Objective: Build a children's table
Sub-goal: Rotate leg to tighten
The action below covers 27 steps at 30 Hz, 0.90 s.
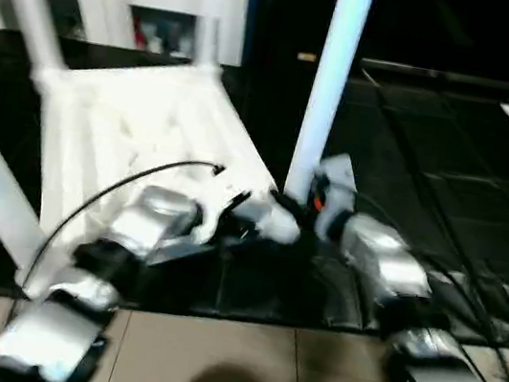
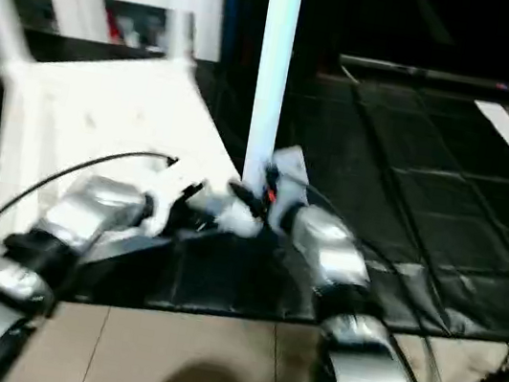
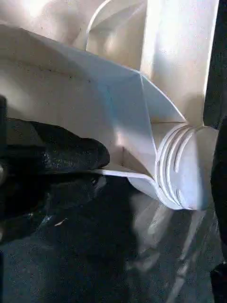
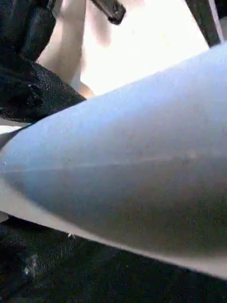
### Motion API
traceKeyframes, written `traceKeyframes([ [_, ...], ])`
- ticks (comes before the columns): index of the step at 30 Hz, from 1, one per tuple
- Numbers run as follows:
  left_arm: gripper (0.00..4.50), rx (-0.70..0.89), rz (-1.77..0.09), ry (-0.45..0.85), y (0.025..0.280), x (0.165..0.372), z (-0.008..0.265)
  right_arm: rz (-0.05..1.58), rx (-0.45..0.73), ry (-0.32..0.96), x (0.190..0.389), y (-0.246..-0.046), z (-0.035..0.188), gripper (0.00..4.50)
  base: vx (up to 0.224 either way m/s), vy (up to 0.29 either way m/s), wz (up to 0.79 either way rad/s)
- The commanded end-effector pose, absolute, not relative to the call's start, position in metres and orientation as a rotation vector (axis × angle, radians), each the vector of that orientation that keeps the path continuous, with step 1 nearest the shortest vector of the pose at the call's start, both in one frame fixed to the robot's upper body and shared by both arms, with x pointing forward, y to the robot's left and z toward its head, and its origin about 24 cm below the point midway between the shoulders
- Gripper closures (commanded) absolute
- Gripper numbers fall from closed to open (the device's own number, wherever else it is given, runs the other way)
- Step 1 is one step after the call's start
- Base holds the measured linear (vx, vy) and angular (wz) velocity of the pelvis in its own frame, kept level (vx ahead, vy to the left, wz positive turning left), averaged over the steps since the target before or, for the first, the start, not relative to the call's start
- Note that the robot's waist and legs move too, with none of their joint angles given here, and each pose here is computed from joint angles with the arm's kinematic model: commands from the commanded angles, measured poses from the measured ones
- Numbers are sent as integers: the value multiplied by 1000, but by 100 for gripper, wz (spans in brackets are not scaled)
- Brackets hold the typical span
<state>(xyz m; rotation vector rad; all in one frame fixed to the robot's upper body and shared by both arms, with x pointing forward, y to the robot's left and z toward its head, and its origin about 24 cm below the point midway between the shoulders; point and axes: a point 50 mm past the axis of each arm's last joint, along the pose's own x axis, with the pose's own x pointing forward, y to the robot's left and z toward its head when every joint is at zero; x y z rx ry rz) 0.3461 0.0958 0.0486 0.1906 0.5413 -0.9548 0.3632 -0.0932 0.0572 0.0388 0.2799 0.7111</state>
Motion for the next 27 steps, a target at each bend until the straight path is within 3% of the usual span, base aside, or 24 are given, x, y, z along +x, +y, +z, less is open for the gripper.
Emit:
traceKeyframes([
  [1,450,149,-960,413,77,353,71,931,102,343,343,-44,44,209,0,0,0],
  [9,450,199,-1040,425,86,344,64,1003,156,321,339,-50,44,124,0,0,0],
  [15,450,238,-1126,417,103,338,63,1143,132,287,332,-80,44,65,0,0,0],
  [20,450,287,-1327,438,116,323,64,1249,68,254,330,-107,52,25,0,0,0],
  [27,450,367,-1482,502,130,311,61,1424,21,229,323,-120,60,4,0,0,0],
])
